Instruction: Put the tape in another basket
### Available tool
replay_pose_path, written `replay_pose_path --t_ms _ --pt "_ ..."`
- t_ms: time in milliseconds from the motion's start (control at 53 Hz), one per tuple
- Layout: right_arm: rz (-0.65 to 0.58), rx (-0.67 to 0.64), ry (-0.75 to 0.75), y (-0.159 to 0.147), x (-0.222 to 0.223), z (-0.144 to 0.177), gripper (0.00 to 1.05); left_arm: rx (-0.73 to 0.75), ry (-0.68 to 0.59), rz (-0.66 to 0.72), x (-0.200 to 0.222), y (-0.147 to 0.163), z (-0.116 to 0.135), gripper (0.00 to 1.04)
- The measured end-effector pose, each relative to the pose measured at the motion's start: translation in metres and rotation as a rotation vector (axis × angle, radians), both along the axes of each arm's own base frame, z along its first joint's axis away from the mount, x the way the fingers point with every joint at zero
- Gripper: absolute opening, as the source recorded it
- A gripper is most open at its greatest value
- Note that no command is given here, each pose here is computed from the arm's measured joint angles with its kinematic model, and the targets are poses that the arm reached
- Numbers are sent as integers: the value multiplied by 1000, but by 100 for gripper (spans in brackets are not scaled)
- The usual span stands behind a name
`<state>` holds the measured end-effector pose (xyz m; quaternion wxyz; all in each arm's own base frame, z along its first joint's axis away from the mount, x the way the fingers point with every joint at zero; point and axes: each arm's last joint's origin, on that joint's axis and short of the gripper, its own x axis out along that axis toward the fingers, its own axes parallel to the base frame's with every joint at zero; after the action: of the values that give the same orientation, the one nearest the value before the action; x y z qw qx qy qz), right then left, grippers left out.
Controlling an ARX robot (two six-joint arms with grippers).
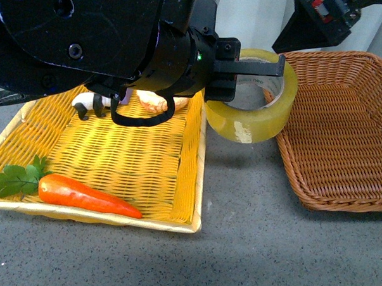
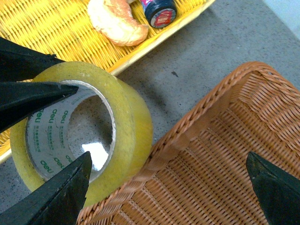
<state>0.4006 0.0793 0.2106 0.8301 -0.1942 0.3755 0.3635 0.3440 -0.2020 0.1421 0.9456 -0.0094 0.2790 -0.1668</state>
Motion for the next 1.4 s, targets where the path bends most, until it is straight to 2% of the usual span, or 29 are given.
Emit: replay_pose_path --t_ms 679,811,906,943,1057,1094,1170,1264,1321,1396 --pt "89 -116 99 32 27 -31 96 0 0 0 0 0 0 17" --pt "95 -126 101 34 28 -30 75 0 0 0 0 0 0 17" --pt "101 -127 115 35 27 -31 65 0 0 0 0 0 0 17" --pt "105 -124 126 36 26 -32 56 0 0 1 0 0 0 17" --pt "110 -126 141 39 24 -32 40 0 0 -5 0 0 0 17" --pt "111 -124 148 39 23 -33 35 2 -12 6 -1 -1 0 17" --pt "93 -107 157 37 24 -32 27 -34 -114 135 -4 -2 1 18" --pt "52 -124 148 37 28 -29 18 -140 -224 285 -9 -3 4 31" --pt "34 -145 160 37 29 -34 16 -265 -329 384 -7 1 21 41" --pt "12 -170 180 34 31 -43 15 -375 -408 427 -3 10 42 50"
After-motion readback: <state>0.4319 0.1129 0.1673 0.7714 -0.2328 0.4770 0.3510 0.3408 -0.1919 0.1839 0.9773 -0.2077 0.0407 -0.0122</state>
